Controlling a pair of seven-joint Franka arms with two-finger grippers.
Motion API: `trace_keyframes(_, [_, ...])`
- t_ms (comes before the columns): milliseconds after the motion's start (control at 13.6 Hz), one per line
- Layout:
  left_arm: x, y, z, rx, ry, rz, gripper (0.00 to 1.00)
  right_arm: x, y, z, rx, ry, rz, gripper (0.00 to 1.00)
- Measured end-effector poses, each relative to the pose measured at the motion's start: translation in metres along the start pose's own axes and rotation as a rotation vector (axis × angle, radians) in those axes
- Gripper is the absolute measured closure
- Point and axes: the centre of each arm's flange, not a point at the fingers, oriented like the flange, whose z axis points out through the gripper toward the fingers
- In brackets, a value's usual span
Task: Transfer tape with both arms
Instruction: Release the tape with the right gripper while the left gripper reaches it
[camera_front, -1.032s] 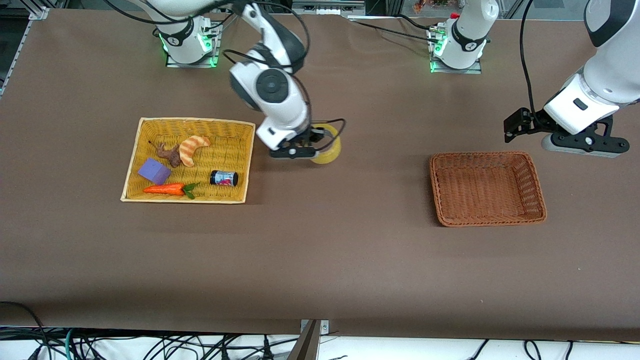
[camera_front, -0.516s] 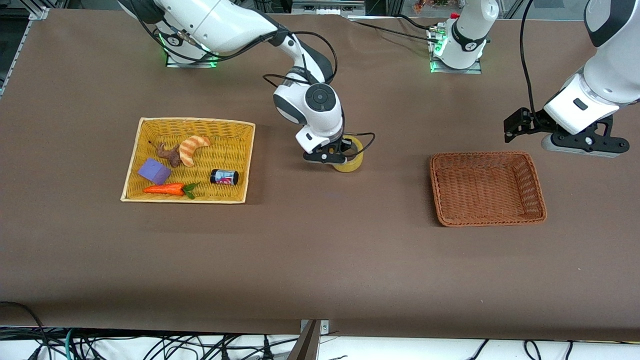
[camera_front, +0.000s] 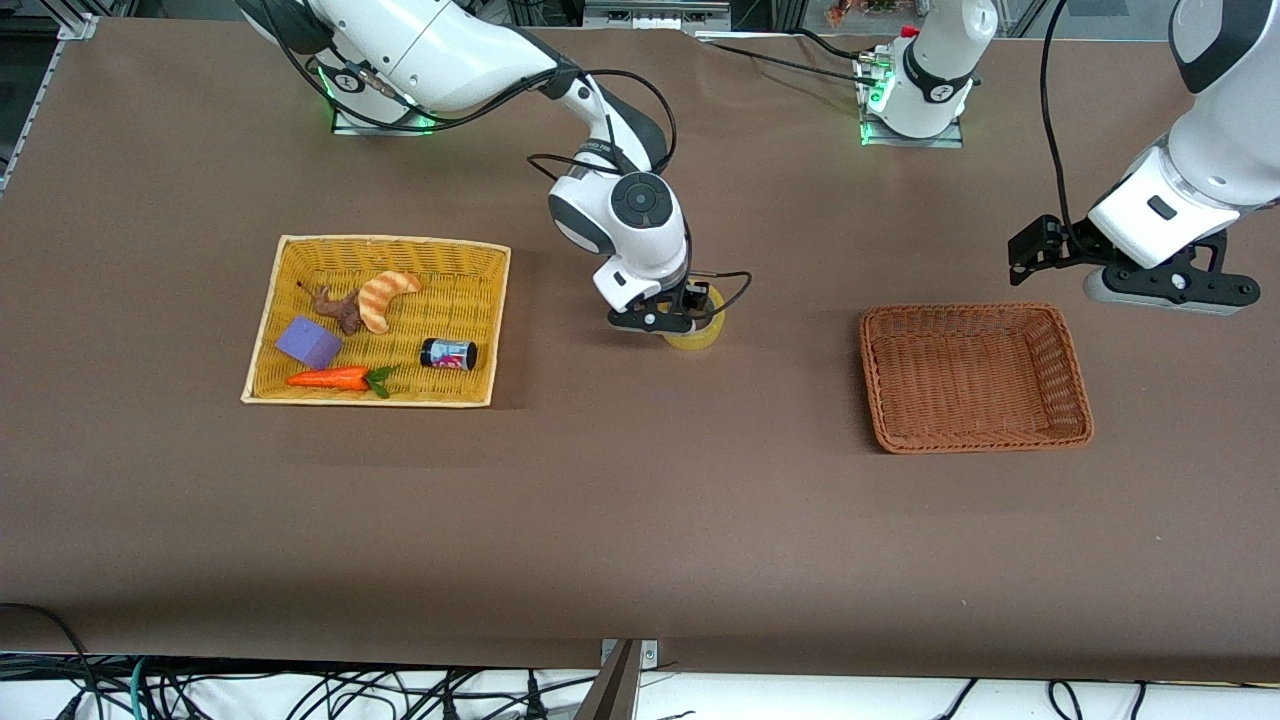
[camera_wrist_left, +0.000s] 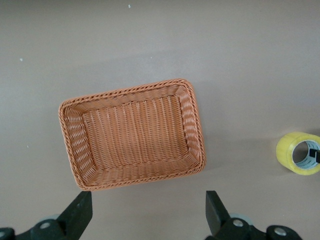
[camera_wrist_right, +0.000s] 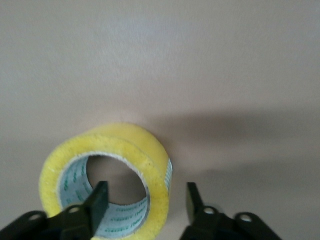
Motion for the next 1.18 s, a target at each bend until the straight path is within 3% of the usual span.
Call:
trace_keyframes(147, [0.001,0.001,-0.001,0.000,0.003,0.025,0.00,0.022,0.010,-0.035,-0.028,0.039,0.009,0.01])
trace_keyframes(295, [-0.001,0.012,0.003,-0.002,-0.027,0.054,0.00,0.048,0.032,-0.084,-0.074,0.056,-0.030,0.00])
trace_keyframes(811, [-0.003,0.164,0.058,-0.031,-0.154,0.332,0.00,0.108,0.177,-0.266,-0.151,-0.066,-0.228,0.00])
trace_keyframes(1179, [0.021,0.249,0.153,-0.144,-0.139,0.460,0.00,0.133,0.309,-0.353,-0.149,-0.086,-0.376,0.00])
